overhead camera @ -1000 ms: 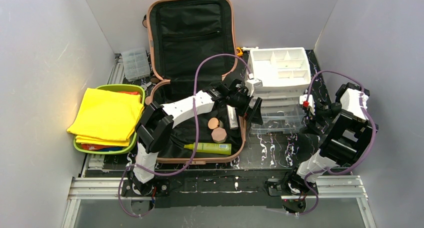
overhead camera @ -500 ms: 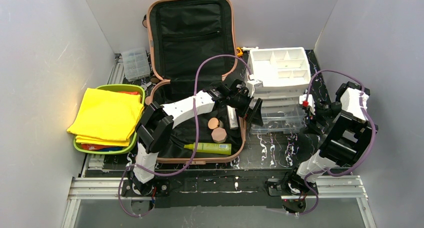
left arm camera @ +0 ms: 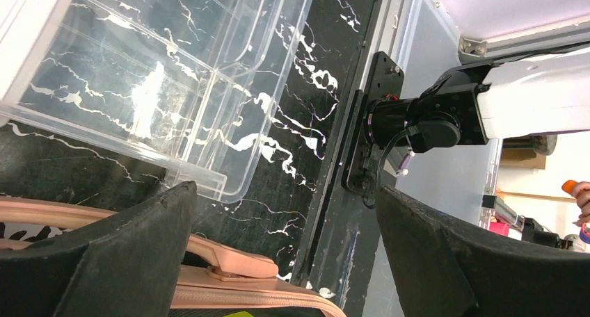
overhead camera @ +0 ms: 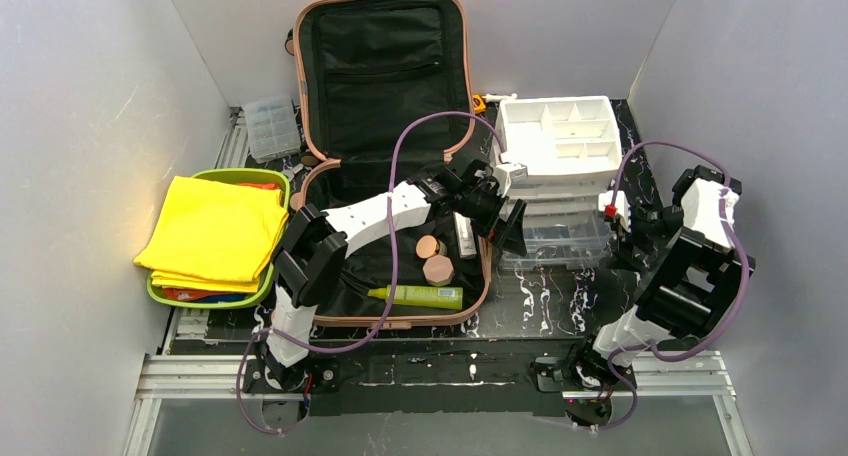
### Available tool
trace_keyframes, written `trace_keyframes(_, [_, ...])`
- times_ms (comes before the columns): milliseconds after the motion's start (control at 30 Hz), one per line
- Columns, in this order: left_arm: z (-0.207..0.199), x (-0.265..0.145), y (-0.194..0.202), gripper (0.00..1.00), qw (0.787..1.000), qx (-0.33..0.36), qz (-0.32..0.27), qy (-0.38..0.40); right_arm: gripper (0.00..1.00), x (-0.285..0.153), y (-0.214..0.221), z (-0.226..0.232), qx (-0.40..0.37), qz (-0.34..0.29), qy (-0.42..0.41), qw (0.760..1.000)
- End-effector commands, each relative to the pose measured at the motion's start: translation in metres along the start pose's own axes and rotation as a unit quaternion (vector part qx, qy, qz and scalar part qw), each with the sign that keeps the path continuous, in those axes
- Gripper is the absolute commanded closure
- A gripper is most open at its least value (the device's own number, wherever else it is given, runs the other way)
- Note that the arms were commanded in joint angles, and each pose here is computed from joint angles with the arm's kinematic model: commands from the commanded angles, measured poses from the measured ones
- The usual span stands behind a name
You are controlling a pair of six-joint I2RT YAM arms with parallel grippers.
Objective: Open, take out, and arrange the luggage
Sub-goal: Open the drawer in the storage box.
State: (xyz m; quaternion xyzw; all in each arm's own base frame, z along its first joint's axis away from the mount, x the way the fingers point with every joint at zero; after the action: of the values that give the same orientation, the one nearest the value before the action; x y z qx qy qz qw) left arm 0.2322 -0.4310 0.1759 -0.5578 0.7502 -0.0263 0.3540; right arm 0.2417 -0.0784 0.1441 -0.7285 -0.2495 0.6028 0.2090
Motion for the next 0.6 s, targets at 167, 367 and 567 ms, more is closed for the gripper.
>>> trace_keyframes(167, [-0.018,-0.012,-0.006,0.01,1.0,0.02,-0.003,-0.005,0.1,0.001,-0.014,0.028,-0.022,0.01,-0.023,0.999])
trace_keyframes(367, [-0.025,-0.012,-0.001,0.01,1.0,0.01,0.009,0.016,0.09,-0.01,-0.017,0.0,0.006,-0.009,0.017,1.0])
trace_keyframes(567, [-0.033,-0.015,0.007,0.01,0.999,0.012,0.018,0.03,0.06,-0.011,-0.021,-0.008,0.007,-0.025,0.032,0.999])
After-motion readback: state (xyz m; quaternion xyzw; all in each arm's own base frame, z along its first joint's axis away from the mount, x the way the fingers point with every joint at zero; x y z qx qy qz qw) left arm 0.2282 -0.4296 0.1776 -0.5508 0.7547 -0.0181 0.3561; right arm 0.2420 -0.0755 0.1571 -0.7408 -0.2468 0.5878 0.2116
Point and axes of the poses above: each gripper's point midway between its finger pads, its own x axis out along the fingers, its own z axis along the line the jaws close on, y = z × x, the point moved 4 cm from there along -x, back along the fingers, and after that the axes turned 13 degrees about -x, right-handed, at the moved point
